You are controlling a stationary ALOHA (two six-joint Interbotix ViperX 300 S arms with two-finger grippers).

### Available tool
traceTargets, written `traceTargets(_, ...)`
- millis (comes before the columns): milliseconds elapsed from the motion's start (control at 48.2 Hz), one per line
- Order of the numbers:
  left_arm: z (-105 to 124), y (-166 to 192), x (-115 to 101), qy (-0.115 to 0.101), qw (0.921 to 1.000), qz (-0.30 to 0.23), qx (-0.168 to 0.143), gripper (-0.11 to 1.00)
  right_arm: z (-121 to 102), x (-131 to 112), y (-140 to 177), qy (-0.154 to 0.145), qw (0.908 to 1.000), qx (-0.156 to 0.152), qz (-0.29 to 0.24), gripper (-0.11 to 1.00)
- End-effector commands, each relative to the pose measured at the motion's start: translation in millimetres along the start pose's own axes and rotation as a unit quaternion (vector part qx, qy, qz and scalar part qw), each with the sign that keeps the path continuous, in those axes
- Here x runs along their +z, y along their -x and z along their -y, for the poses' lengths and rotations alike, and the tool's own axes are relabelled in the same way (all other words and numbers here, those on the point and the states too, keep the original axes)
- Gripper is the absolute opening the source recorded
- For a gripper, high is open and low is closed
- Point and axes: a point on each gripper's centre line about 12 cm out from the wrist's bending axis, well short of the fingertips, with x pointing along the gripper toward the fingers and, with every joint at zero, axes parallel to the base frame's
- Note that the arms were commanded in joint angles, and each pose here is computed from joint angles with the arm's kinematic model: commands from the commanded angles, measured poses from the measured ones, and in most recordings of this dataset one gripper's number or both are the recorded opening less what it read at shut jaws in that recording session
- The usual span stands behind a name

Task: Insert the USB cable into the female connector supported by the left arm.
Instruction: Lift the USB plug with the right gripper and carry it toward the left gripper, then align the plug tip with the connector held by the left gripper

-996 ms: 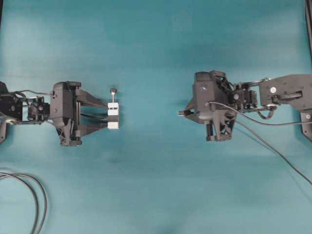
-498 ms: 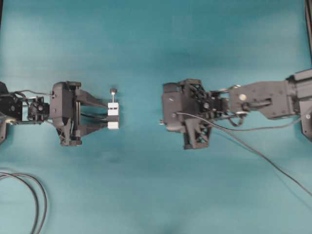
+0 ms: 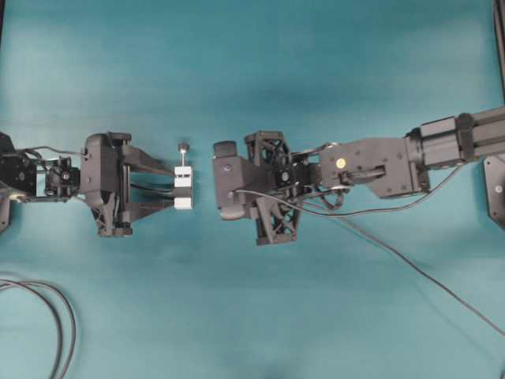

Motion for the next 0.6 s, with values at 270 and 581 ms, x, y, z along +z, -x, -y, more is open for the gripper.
traceTargets(270,-1,-3,1,-0.006,0.9998,0.018,0.003,0.76,5,19,-7,0.012,0.9998,-0.014,0.003,0.22)
traceTargets(581,-1,-6,1,-0.015,0.9997,0.02,0.004,0.76,13,28,-13,0.011,0.9984,-0.055,-0.01,0.22)
